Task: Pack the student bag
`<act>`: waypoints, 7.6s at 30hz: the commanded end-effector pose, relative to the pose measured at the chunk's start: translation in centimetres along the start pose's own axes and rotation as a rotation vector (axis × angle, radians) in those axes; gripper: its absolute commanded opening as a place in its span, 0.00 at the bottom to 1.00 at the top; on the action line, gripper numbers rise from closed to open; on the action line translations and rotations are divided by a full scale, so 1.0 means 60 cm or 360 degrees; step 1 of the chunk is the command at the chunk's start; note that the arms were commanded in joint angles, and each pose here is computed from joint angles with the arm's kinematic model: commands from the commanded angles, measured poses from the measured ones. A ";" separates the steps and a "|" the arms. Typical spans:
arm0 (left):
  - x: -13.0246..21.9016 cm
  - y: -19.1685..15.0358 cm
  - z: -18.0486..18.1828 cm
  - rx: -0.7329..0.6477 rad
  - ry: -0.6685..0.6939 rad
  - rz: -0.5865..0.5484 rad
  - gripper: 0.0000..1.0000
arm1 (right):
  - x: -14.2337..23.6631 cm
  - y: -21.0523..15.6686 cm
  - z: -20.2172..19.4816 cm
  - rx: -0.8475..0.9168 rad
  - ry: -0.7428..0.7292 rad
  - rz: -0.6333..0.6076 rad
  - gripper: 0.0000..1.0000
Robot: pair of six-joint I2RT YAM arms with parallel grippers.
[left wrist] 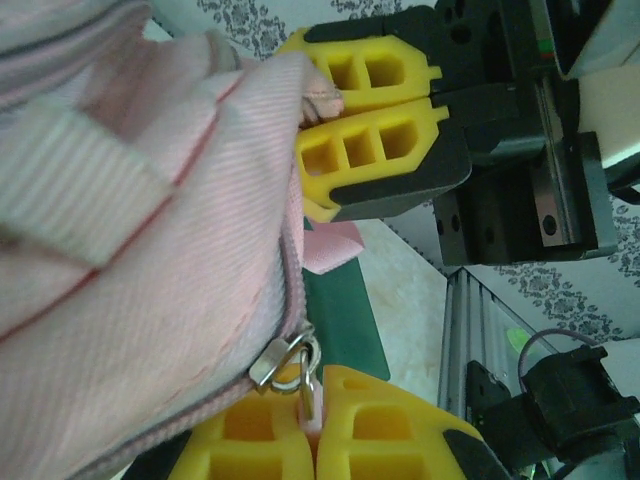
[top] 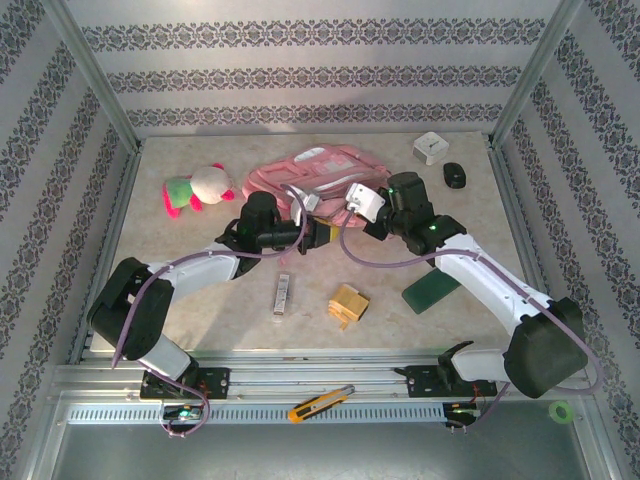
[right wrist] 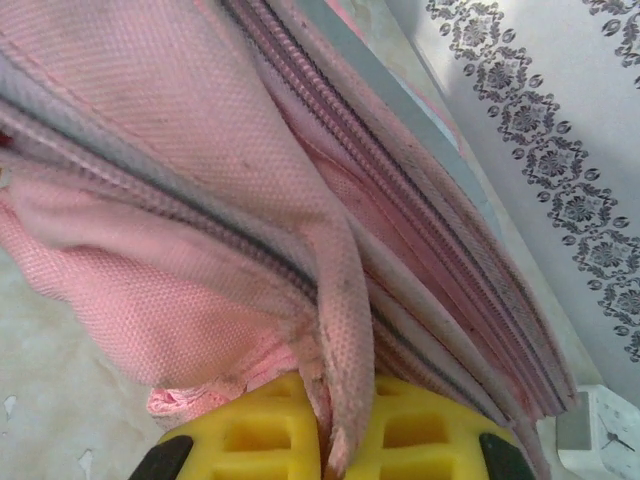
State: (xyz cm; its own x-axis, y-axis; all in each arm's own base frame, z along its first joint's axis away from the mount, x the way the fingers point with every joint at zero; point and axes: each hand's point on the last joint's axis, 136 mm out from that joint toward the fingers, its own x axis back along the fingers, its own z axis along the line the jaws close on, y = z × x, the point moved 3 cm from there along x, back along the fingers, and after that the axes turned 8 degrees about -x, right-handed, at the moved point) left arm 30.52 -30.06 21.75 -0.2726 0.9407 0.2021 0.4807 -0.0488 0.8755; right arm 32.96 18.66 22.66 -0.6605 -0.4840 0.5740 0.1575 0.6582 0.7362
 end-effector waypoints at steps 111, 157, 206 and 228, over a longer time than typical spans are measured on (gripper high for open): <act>0.028 -0.035 0.025 -0.0411 -0.0170 0.0365 0.00 | 0.007 -0.017 0.104 -0.2198 -0.0483 0.0066 0.17; 0.053 -0.060 0.052 -0.0632 0.0023 0.0613 0.00 | 0.027 0.007 0.106 -0.1724 -0.0219 0.0176 0.00; 0.105 -0.052 0.090 -0.1016 0.0038 0.0663 0.01 | 0.087 -0.080 0.095 -0.1503 -0.0074 0.0310 0.00; 0.127 0.003 0.128 -0.0513 0.0616 0.0501 0.65 | 0.019 -0.053 0.207 -0.1705 0.0233 0.0245 0.00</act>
State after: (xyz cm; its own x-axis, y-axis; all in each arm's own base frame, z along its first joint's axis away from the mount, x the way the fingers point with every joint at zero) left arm 34.08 -21.51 15.81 -0.3112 0.6863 0.6574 0.2026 -0.6280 0.7514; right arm 22.50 22.24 16.38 -0.5003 -0.5140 0.6968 0.8330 -0.0664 0.5492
